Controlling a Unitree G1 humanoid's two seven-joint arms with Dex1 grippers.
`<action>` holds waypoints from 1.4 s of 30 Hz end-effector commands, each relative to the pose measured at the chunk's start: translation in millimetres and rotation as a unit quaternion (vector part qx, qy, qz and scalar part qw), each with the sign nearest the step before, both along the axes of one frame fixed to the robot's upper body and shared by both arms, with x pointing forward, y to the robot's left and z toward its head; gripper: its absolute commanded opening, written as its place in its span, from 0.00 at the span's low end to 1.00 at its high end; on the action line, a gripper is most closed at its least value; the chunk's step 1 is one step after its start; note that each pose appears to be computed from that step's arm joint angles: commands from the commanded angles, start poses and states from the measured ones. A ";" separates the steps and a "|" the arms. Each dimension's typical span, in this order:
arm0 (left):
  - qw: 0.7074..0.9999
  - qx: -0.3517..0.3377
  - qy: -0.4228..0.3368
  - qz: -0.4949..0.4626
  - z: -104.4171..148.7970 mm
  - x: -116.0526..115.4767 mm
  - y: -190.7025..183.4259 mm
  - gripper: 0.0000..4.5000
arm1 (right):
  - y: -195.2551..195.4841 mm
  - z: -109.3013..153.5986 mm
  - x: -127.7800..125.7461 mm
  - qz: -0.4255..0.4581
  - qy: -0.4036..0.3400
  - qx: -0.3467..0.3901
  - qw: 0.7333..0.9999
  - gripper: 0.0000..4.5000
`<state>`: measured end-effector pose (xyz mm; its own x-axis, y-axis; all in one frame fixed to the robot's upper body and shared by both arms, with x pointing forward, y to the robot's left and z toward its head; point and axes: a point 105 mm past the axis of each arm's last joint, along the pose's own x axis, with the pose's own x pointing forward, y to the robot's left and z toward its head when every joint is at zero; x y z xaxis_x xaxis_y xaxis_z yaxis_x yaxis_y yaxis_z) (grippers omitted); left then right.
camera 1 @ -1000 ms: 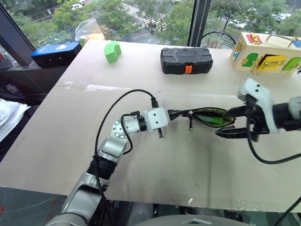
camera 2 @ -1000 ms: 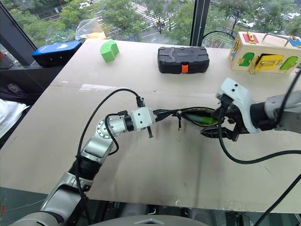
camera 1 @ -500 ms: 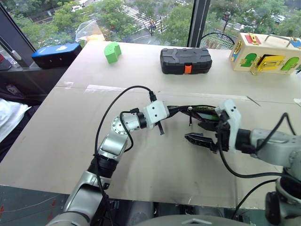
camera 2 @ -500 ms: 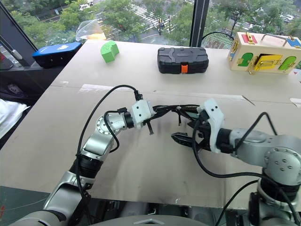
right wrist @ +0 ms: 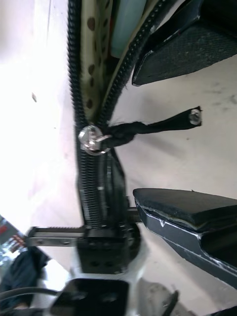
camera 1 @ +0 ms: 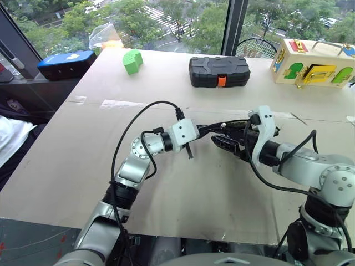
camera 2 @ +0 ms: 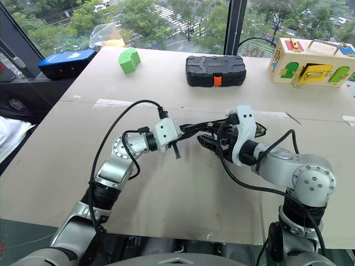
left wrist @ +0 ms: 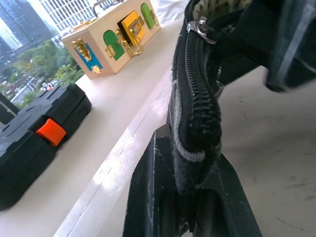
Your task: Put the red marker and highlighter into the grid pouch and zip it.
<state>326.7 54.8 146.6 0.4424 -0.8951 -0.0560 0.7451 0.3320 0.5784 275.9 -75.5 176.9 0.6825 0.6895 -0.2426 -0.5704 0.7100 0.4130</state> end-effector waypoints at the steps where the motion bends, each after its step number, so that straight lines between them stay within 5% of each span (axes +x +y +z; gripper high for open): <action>1: 0.999 -0.012 -0.036 -0.012 13.6 -6.0 -3.3 0.00 | 2.6 12.7 -2.3 0.003 -0.012 0.034 0.999 0.74; 5: 0.999 -0.010 -0.035 -0.011 7.8 -5.3 -0.9 0.00 | 3.9 13.8 -5.0 0.006 -0.004 0.045 0.999 0.74; 8: 0.999 -0.008 -0.035 -0.009 4.2 -4.1 0.7 0.00 | 5.1 16.3 -7.9 0.009 -0.003 0.049 0.999 0.47; 32: 0.998 -0.003 -0.048 -0.028 0.8 -7.7 -3.0 0.00 | 11.1 9.1 -6.8 -0.004 0.022 0.036 0.999 0.47; 37: 0.998 -0.002 -0.053 -0.030 3.5 -8.4 -3.6 0.00 | 8.7 7.3 -2.3 -0.016 0.024 0.033 0.999 0.03; 42: 0.998 -0.002 -0.058 -0.028 6.5 -8.4 -2.9 0.00 | 2.3 9.8 2.1 -0.038 0.031 0.050 0.998 0.03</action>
<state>323.5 57.4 135.5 0.4210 -0.9060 -0.0439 0.7274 0.3083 0.6131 274.9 -68.7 176.6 0.6930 0.6744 -0.2548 -0.4979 0.7033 0.5074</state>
